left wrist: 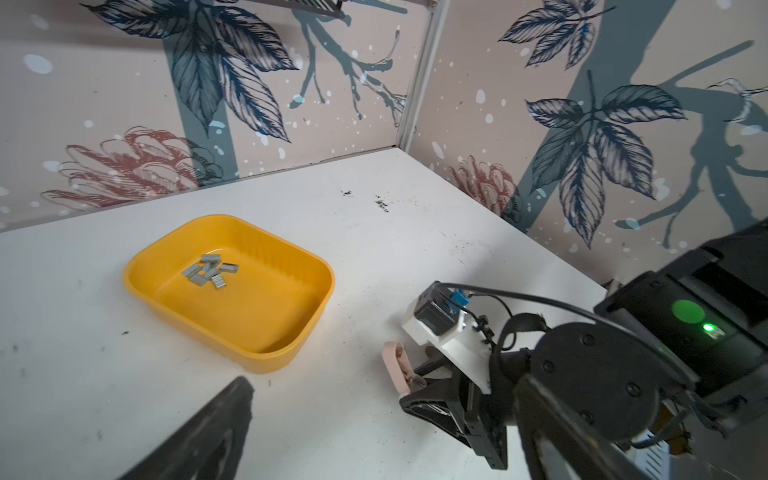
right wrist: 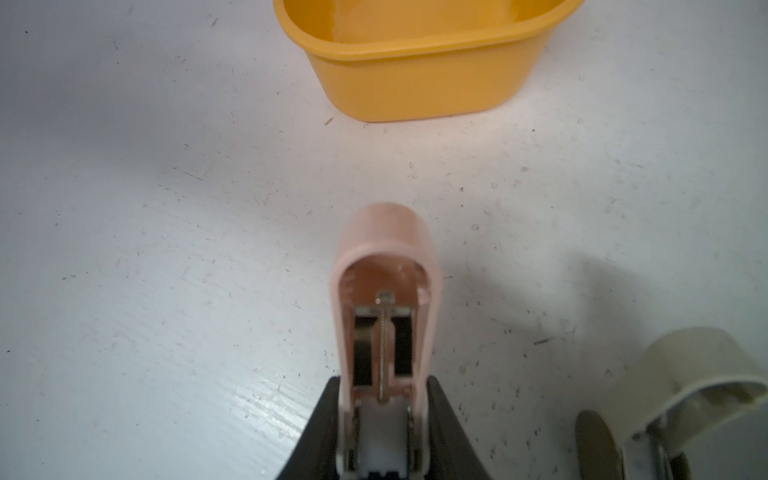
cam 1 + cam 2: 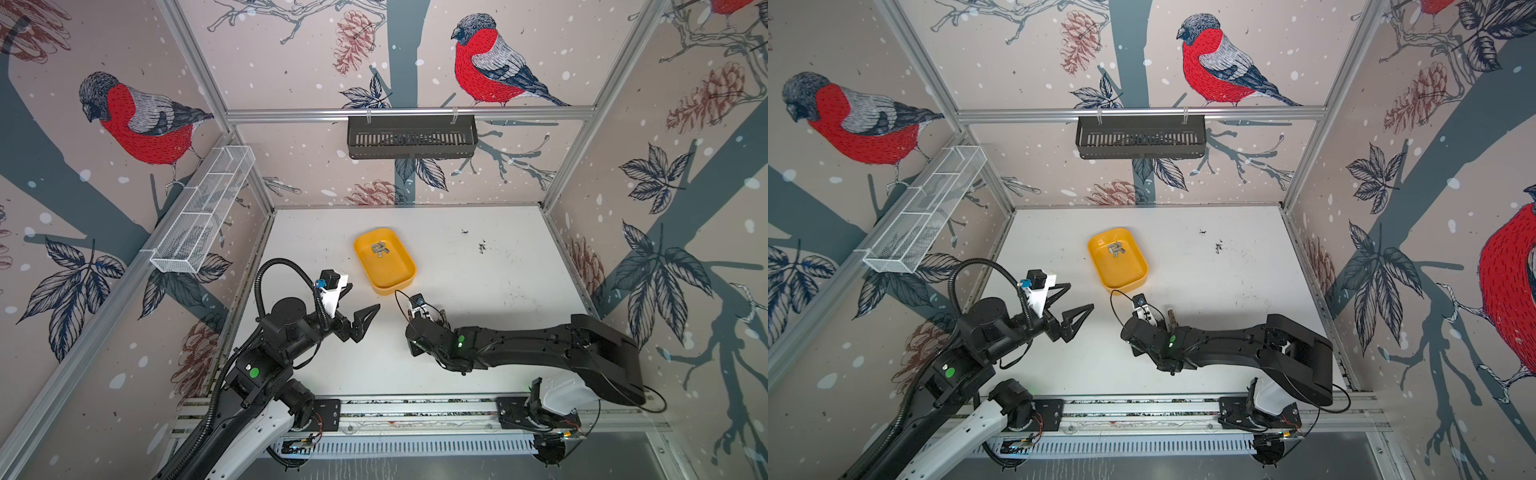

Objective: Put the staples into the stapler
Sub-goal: 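Lower the pink piece to the table with the right gripper while the left arm withdraws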

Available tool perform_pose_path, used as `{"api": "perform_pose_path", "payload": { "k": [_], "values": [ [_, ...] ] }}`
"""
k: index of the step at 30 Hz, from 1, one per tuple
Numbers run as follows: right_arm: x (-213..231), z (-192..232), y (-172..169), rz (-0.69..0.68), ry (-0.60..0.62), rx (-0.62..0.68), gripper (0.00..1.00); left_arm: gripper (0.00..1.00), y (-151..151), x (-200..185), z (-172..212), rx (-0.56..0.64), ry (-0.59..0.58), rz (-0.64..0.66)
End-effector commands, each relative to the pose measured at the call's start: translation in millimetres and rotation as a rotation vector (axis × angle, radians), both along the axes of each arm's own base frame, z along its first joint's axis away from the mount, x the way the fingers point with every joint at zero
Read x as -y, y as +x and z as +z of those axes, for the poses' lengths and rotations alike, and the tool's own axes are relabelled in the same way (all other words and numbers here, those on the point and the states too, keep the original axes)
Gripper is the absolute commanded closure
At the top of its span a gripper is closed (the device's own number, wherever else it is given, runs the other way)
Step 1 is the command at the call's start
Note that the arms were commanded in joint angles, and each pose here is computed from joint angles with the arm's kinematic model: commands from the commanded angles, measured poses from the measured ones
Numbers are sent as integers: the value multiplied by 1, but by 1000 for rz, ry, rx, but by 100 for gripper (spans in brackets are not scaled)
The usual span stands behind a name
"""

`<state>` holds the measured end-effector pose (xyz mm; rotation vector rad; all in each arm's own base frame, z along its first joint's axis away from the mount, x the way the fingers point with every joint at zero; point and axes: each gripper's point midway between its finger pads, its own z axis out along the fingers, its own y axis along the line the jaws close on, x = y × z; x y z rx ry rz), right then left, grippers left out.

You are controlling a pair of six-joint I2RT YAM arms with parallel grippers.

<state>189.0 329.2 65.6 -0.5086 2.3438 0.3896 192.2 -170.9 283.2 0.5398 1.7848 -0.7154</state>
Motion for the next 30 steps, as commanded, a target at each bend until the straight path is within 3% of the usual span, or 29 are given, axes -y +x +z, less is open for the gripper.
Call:
{"api": "perform_pose_path", "payload": {
  "k": [1,22,30],
  "values": [
    [-5,0,5,-35,17,21,84,2,8,-10,-1,3,26,72],
    [-4,-34,11,-164,-56,4,83,2,12,-9,-6,-13,40,78],
    [-5,-41,9,-159,-62,-6,78,2,11,-8,-7,-16,40,72]
  ]
}}
